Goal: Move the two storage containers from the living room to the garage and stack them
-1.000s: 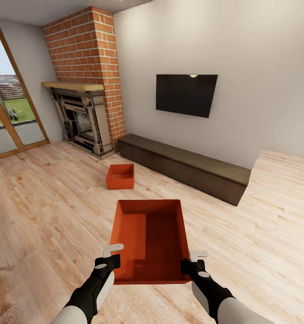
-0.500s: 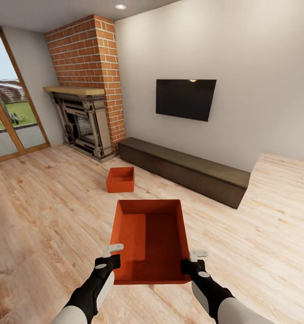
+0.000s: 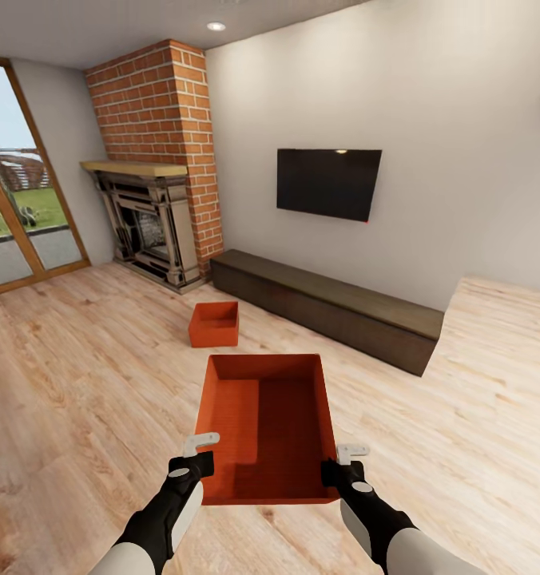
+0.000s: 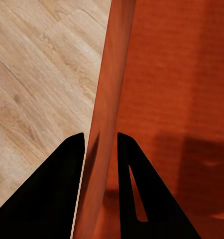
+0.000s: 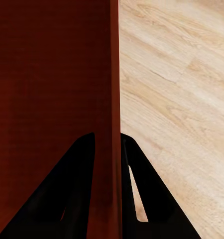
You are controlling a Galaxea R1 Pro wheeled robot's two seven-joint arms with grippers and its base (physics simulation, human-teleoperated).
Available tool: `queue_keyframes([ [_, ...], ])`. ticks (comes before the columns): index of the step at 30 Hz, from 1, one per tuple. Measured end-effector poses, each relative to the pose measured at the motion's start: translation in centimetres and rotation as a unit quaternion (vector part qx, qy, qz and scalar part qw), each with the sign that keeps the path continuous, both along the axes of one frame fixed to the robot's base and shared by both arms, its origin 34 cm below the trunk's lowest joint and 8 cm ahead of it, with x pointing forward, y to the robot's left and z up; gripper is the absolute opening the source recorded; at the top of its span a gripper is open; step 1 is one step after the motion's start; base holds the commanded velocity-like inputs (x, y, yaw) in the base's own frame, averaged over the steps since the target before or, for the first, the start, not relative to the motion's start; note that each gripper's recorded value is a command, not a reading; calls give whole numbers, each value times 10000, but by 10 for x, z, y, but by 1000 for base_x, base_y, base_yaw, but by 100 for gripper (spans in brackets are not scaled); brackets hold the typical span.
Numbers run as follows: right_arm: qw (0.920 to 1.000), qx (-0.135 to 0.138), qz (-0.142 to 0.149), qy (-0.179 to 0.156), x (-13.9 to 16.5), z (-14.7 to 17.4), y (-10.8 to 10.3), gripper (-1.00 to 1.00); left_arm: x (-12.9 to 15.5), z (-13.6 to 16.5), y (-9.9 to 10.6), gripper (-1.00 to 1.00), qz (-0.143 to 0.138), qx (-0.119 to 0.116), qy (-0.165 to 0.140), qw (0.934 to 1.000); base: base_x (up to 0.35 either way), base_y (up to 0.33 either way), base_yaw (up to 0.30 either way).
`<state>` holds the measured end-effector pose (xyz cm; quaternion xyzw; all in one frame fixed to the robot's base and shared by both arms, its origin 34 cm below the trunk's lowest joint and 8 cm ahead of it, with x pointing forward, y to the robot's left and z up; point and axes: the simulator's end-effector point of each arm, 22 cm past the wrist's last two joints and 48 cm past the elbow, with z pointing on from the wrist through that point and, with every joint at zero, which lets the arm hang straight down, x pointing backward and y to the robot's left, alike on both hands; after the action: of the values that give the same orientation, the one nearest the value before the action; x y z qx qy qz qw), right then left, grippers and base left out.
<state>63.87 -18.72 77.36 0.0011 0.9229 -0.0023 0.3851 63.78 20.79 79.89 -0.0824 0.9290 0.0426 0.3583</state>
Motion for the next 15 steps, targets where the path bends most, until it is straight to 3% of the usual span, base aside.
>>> queue_keyframes([
  [15,9999,0,0,-119,5,13,0,-100,5,13,0,-100,0,1,-119,9999,0,0,0],
])
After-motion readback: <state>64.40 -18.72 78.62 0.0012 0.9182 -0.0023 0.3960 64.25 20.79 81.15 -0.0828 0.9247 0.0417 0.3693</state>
